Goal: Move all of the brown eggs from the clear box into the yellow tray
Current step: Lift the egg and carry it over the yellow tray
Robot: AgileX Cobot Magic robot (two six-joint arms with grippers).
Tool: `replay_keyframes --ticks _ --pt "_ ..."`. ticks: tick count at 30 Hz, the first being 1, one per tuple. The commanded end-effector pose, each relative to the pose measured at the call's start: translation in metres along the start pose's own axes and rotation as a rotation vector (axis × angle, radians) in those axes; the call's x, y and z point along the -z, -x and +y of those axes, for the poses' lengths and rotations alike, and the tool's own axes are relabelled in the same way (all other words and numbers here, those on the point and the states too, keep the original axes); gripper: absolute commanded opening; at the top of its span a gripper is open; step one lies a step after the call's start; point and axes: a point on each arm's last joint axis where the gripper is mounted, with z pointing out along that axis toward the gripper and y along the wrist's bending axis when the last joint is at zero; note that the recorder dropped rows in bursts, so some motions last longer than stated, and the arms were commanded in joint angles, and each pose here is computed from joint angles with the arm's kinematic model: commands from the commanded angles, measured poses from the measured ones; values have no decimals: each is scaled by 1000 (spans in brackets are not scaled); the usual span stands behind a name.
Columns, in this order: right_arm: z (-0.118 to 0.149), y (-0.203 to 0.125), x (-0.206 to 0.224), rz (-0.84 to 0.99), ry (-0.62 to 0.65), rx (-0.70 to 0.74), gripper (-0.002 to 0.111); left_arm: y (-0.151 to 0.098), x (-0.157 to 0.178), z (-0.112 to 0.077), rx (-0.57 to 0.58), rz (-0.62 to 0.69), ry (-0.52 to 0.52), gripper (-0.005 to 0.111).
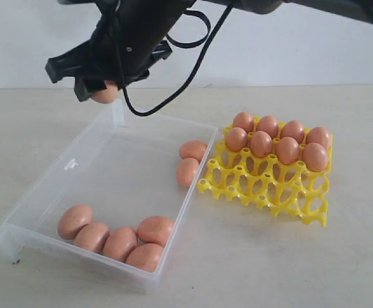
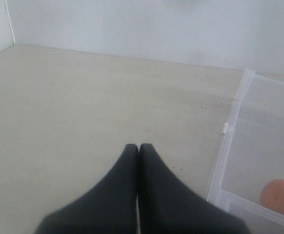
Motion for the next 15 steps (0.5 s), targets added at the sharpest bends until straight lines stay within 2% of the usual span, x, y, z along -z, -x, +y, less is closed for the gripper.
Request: replay_keyframes --ticks 1,3,6,9,12,14,15 --pt "33 -6 23 -304 -13 123 0 1 0 0 9 -4 -4 -4" --pt "38 -25 32 -458 -46 131 0 1 0 0 9 -4 -4 -4" --pt "30 -64 61 -697 -121 116 0 1 0 0 9 -4 -4 -4" --pt "-13 -111 78 -858 -298 0 0 1 0 0 9 -4 -4 -4" --pt "-74 -147 88 -873 -503 -274 0 1 0 0 9 -4 -4 -4" --pt "-111 -162 89 -780 -500 -463 0 1 0 0 9 -4 -4 -4" --pt "-130 -165 91 -740 -464 -510 0 1 0 0 9 -4 -4 -4"
